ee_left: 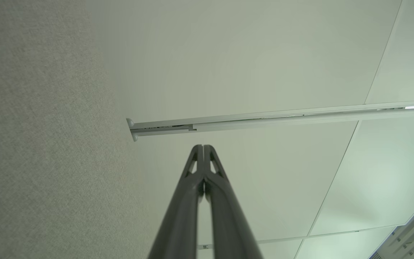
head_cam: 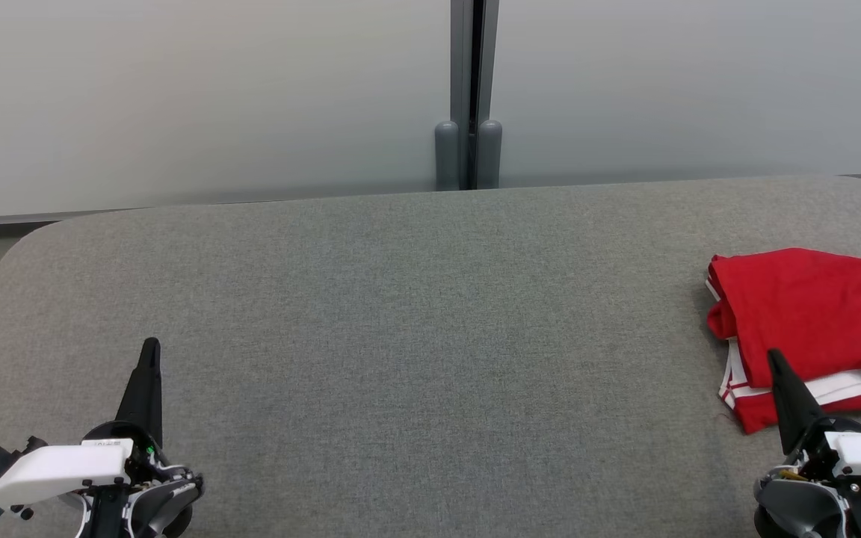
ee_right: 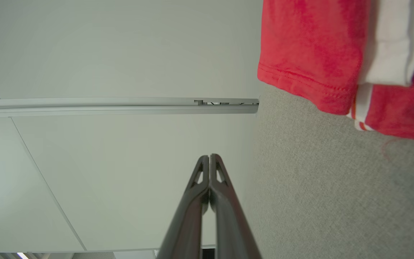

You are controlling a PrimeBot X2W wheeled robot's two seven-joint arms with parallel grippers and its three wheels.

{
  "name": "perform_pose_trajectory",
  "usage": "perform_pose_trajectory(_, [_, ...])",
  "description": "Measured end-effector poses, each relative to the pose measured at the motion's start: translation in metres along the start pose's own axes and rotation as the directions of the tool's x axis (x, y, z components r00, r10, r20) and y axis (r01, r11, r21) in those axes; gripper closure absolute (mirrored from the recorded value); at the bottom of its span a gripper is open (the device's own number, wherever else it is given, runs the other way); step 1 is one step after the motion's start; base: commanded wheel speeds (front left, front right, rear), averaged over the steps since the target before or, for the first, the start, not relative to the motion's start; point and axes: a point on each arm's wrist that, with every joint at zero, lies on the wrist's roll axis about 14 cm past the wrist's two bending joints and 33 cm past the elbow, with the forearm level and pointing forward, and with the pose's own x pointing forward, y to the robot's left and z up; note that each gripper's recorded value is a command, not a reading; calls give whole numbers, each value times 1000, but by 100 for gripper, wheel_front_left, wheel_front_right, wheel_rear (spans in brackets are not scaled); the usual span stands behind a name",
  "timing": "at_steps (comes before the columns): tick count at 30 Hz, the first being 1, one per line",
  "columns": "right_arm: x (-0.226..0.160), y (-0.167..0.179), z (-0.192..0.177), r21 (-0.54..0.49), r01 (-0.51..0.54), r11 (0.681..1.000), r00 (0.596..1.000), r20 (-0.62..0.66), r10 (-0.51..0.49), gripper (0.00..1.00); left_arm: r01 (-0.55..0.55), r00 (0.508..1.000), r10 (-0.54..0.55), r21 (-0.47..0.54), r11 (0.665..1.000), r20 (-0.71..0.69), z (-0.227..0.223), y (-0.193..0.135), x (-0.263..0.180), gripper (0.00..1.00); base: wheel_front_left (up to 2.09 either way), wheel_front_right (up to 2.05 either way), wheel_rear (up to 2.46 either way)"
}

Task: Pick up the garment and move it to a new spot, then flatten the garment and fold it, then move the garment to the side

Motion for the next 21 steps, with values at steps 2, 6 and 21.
perform_pose_trajectory(2, [0, 0, 0, 0, 0, 1000, 1000, 0, 0, 100, 0, 1000, 0, 0, 1000, 0, 0, 0, 0, 100, 0, 0, 0])
perform_pose_trajectory(6, [0, 0, 0, 0, 0, 1000, 1000, 0, 0, 100, 0, 1000, 0, 0, 1000, 0, 0, 0, 0, 100, 0, 0, 0])
perform_pose_trajectory(21, [0, 0, 0, 0, 0, 1000, 1000, 0, 0, 100, 0, 1000, 0, 0, 1000, 0, 0, 0, 0, 100, 0, 0, 0])
